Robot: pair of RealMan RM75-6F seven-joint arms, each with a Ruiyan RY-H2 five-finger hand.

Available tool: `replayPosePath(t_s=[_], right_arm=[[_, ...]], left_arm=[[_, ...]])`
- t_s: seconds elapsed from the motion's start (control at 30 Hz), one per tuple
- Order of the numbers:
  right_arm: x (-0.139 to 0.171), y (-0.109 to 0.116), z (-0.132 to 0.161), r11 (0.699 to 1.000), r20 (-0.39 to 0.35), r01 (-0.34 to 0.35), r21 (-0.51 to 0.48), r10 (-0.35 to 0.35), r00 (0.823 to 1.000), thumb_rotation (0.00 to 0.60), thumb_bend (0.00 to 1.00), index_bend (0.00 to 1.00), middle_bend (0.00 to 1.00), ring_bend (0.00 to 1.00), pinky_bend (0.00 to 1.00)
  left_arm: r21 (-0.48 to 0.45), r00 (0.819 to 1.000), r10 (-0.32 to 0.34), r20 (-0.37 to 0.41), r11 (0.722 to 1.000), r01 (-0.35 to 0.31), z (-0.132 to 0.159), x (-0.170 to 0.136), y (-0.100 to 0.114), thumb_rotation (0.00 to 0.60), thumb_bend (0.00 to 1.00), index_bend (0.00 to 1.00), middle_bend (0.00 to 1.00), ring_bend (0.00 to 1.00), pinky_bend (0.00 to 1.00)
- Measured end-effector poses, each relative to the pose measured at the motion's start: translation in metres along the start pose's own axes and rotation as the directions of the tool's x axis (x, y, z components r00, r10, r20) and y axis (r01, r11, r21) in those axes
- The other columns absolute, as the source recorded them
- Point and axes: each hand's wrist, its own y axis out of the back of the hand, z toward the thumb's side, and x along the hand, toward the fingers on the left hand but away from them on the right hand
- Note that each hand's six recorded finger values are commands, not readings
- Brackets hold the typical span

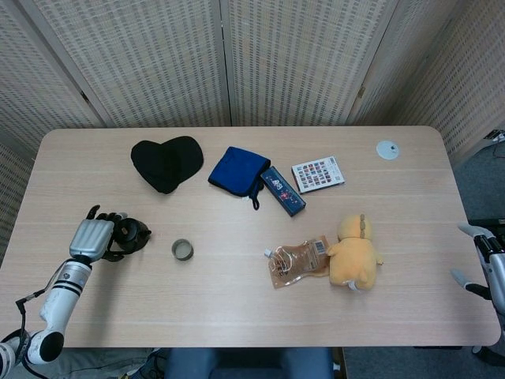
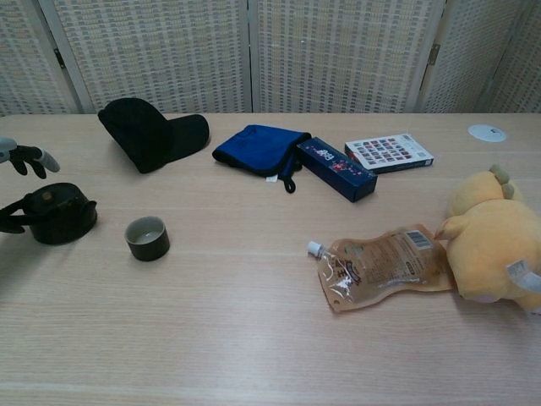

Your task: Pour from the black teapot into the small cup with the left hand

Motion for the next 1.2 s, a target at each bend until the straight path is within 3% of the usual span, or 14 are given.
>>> replayPosePath(t_s=[0.37, 0.5, 0.67, 0.83, 1.2], right_arm=[[0.000, 0.000, -0.001, 1.000, 0.002, 0.000, -0.002, 0.000, 1.000, 0.600, 0.11, 0.24, 0.29, 0.23, 0.26], [0.000, 0.000, -0.001, 1.000, 0.001, 0.000, -0.003, 0.000, 1.000, 0.600, 0.11, 0.24, 0.29, 0.23, 0.26], [-0.001, -0.003, 0.000, 1.000, -0.003, -0.006, -0.004, 0.006, 1.000, 0.600, 0.11, 0.24, 0.29, 0.23, 0.27], [-0.001, -0.003, 0.001, 1.000, -0.006, -0.007, -0.003, 0.007, 1.000, 0.600, 0.11, 0.24, 0.29, 0.23, 0.27], [0.003, -0.002, -0.002, 1.000, 0.001, -0.002, -0.004, 0.002, 1.000, 0.600, 0.11, 0.24, 0.29, 0.23, 0.27]], left_arm=[[-0.004, 0.999, 0.022, -0.046, 1.000, -0.022, -0.011, 0.014, 0.003, 0.600, 0.06, 0.18, 0.23, 0.22, 0.00], [-0.015, 0.998, 0.036, -0.043, 0.999, -0.036, -0.011, 0.007, 0.007, 0.600, 0.06, 0.19, 0.23, 0.23, 0.00], [-0.061, 0.997, 0.071, -0.012, 0.996, -0.071, -0.005, -0.010, 0.014, 0.600, 0.06, 0.31, 0.23, 0.23, 0.00], [-0.084, 0.996, 0.090, 0.021, 0.993, -0.088, 0.000, -0.026, 0.018, 0.600, 0.06, 0.37, 0.26, 0.26, 0.00], [-0.078, 0.996, 0.080, 0.035, 0.994, -0.077, 0.004, -0.034, 0.011, 0.600, 0.06, 0.40, 0.34, 0.35, 0.00]])
